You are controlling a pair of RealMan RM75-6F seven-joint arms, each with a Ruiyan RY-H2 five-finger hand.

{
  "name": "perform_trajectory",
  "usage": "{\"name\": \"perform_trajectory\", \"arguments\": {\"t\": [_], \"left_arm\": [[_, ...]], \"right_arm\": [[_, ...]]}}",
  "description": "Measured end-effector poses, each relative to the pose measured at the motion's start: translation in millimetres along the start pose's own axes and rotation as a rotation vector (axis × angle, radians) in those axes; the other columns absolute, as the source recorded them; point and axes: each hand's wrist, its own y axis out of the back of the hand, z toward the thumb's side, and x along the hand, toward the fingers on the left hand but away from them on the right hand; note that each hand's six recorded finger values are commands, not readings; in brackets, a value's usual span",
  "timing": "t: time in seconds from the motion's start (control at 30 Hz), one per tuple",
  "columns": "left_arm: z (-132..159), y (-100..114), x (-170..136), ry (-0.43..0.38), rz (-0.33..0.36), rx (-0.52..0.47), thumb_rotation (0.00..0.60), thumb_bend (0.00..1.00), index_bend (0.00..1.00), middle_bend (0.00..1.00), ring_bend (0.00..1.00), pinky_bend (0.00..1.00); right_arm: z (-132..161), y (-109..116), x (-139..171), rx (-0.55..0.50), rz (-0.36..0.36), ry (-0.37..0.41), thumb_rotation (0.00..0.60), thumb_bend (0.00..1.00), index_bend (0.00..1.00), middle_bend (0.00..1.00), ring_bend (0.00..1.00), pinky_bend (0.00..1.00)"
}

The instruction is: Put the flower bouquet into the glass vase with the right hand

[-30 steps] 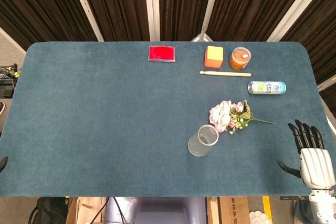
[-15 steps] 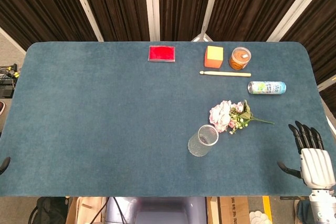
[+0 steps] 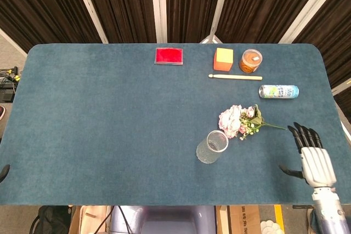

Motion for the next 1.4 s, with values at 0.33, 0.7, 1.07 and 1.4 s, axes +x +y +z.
{"name": "perform_trajectory", "arguments": {"t": [0.33,0.7,1.07,1.4], "left_arm": [[3,-2,0,-0.003,0.002,0.009,0.6,0.35,0.14,0.0,0.0,0.06],[1,-1,2,0.007,0.011,0.021,0.6,0.35,0.14,0.0,0.0,0.06],[1,-5,5,0.018,0.001,0.037,0.6,0.35,0.14,0.0,0.0,0.06],[3,-8,7,0.023,-0.004,0.05,0.6,0.35,0.14,0.0,0.0,0.06]], "right_arm": [[11,-10,-56,0.015,0.087,-0.046,0.6,0.04,0.07,0.02,0.0,0.0],[36,-27,-107,0.062,0.191,-0.059,0.6,0.04,0.07,0.02,0.0,0.0],[61,-49,-134,0.093,0.272,-0.053,0.6,0.04,0.07,0.02,0.0,0.0],[79,-74,-154,0.15,0.324,-0.053,0.6,0.04,0.07,0.02,0.0,0.0]]}}
